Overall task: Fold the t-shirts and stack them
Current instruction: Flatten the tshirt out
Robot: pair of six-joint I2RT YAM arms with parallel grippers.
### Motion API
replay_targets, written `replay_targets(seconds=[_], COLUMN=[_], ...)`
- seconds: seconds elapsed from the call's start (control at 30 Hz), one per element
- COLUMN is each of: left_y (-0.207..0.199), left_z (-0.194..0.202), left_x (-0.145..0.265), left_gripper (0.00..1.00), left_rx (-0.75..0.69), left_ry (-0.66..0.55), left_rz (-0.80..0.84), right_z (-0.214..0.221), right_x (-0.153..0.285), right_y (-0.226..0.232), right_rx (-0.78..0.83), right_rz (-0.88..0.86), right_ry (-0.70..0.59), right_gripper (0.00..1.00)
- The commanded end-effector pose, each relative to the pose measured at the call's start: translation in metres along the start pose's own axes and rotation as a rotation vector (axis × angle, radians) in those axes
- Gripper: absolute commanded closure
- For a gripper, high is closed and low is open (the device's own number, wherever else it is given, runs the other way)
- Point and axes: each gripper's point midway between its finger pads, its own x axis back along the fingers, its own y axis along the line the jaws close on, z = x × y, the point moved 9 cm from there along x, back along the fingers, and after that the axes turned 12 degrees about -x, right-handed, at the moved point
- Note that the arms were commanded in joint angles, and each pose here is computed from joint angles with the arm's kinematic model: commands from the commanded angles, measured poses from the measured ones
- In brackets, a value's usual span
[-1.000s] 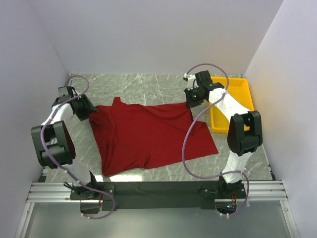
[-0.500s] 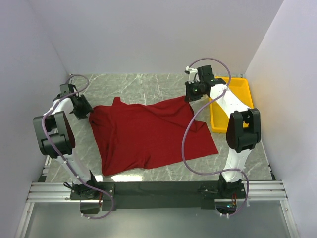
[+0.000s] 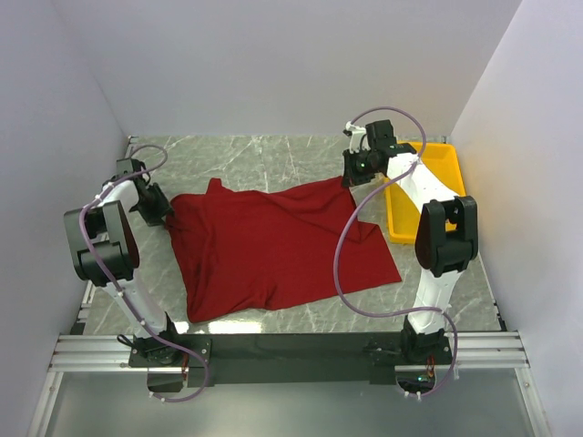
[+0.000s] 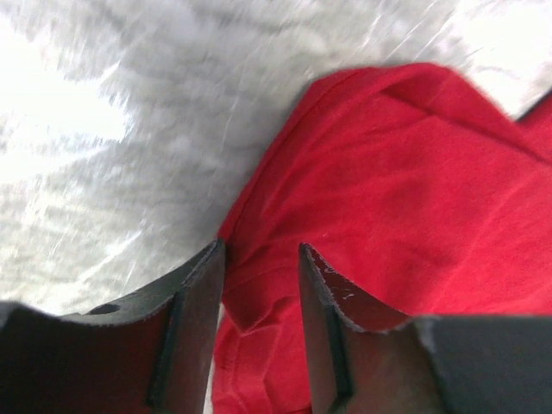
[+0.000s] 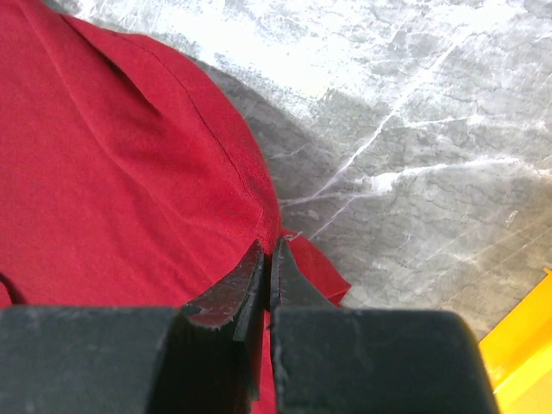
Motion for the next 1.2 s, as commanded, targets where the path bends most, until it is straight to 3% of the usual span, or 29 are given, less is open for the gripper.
replay_targets(seconds=[0.0,0.13,0.27,0.4,0.7,1.03,1.17], left_y=[0.000,-0.001,0.001,0.003,0.020,0.022,0.019], left_z=[0.003,0.005,0.004,-0.007,-0.041,-0.052,-0.048], left_x=[0.017,0.010,0.005,0.017,0.054,0.029,0.029], left_gripper=[0.56,0.65,0.87,0.99,0.99,0.99,0.88], left_rx=[-0.007,0.001,-0.007,-0.062,-0.201,-0.216,-0.219], left_ry=[-0.017,-0.001,0.015,-0.009,-0.136,-0.108,-0.126], left_rz=[-0.039,-0.025,-0.028,-0.073,-0.245,-0.237,-0.196], right_z=[-0.018,-0.017,-0.016,-0.020,-0.050,-0.083,-0.084], right_x=[0.011,0.010,0.011,0.018,0.041,0.025,0.013], right_y=[0.004,0.005,0.005,0.004,-0.018,-0.024,-0.026], right_rx=[0.008,0.005,0.007,0.010,-0.016,-0.062,-0.066], right_rz=[-0.019,-0.029,-0.032,-0.022,0.029,-0.014,-0.101], right_ry=[-0.073,-0.067,-0.065,-0.089,-0.212,-0.298,-0.241], right_gripper=[1.00,1.00,1.00,1.00,1.00,1.00,1.00])
